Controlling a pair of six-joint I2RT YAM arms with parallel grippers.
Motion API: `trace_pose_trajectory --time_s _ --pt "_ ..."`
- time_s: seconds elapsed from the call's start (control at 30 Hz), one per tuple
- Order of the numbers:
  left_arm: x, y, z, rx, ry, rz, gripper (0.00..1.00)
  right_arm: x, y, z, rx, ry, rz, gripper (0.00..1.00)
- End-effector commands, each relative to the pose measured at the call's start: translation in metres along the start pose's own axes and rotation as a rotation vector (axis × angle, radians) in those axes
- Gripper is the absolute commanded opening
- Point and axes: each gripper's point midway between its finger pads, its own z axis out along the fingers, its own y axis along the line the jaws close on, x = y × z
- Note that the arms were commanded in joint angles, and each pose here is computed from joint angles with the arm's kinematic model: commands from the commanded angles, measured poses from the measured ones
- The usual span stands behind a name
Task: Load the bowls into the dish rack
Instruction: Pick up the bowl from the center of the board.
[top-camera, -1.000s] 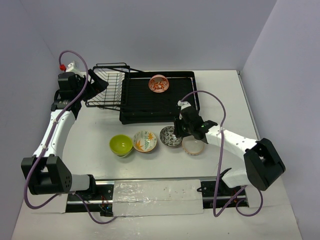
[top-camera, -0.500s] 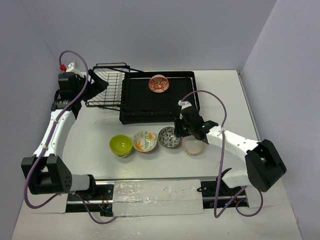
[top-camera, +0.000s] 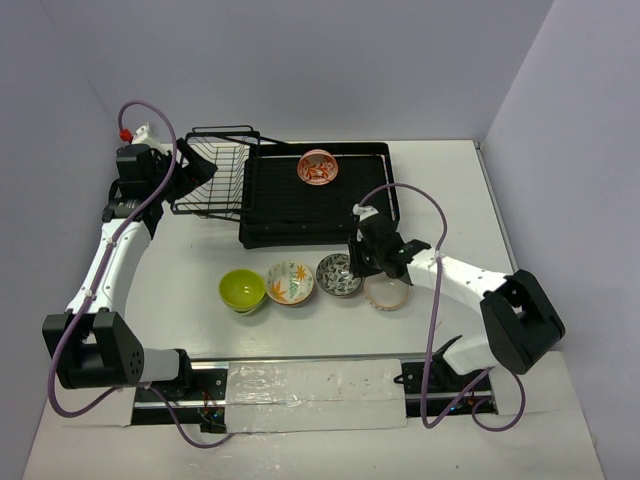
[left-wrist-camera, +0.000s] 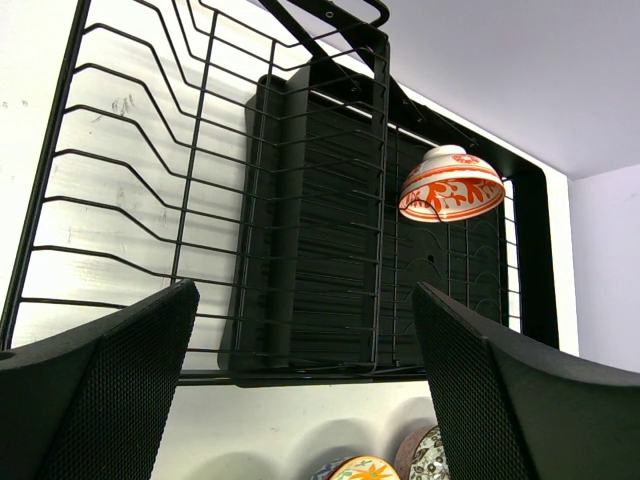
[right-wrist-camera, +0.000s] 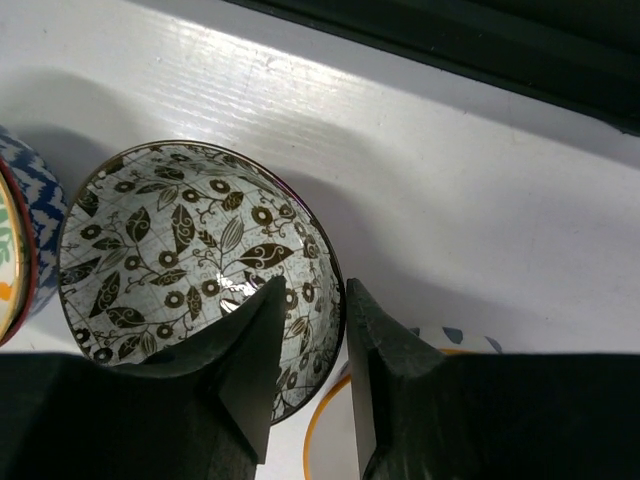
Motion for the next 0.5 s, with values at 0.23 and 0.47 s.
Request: trace_pose_trajectory --time_s 0.23,0.47 --pt "-0.0101 -0.0096 0.0003 0.048 -0.033 0.012 0.93 -0.0181 0.0072 0.0001 -0.024 -0.022 -0.010 0.32" --pt "-0.0086 -0.0100 0.0017 0.052 -0.027 0.011 0.93 -0.0169 0.0065 0.0026 -0.017 -0.008 -0.012 0.20"
